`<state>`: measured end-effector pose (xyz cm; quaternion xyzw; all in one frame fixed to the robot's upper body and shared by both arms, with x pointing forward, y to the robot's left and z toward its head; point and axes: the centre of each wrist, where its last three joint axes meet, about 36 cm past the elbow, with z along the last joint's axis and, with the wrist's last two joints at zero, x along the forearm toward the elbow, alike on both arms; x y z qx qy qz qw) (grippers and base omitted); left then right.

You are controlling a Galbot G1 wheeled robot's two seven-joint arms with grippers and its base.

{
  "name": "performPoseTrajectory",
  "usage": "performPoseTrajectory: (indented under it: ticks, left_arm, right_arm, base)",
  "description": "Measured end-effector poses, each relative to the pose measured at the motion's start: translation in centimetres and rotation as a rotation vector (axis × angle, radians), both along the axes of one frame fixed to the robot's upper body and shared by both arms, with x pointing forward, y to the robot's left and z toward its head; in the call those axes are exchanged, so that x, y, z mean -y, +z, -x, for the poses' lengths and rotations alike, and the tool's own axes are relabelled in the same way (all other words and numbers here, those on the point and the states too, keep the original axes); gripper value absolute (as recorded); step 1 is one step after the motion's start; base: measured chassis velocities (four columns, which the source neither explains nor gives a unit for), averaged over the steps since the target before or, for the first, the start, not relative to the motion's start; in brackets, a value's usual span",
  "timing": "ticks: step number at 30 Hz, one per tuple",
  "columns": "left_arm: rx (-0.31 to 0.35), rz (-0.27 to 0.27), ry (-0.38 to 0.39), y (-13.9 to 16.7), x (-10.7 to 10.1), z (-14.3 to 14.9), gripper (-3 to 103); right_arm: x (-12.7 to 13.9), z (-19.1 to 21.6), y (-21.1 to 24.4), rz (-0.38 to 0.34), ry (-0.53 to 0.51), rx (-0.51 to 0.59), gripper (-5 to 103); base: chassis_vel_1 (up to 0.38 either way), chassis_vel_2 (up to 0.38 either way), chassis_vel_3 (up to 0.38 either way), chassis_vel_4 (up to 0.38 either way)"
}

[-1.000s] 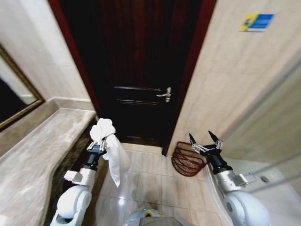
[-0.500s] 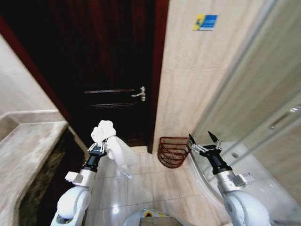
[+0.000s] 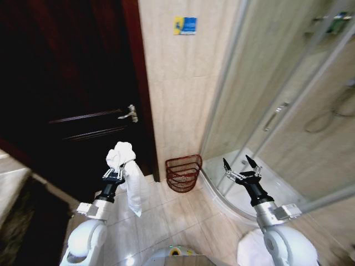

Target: Discard the used towel into the hamper.

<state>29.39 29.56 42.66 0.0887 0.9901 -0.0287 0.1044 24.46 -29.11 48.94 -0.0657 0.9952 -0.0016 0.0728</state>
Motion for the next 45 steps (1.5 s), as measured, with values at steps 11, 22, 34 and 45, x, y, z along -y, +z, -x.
performPoseTrajectory:
  ticks: [11,22,34,45]
  left_arm:
    - [0.009,0.009,0.011,-0.37,-0.09,-0.02,11]
    - [-0.015,0.013,0.013,-0.54,0.03,0.34,11]
    - [0.011,-0.004,0.018,-0.87,0.02,0.12,11]
    - [0.014,-0.010,0.018,-0.96,-0.08,0.01,11]
  right_arm:
    - [-0.09,0.16,-0.09,-0.002,-0.002,-0.013,100]
    - [-0.08,0.14,-0.13,0.001,-0.003,-0.014,100]
    - [-0.04,0.08,-0.12,0.005,0.008,-0.011,100]
    - [-0.04,0.01,-0.15,0.010,0.008,-0.011,100]
  base:
    - [-0.098,-0.103,-0.098,-0.095]
    - [0.000,0.000,0.000,0.000]
    - [0.000,0.000,0.000,0.000]
    - [0.000,0.000,0.000,0.000]
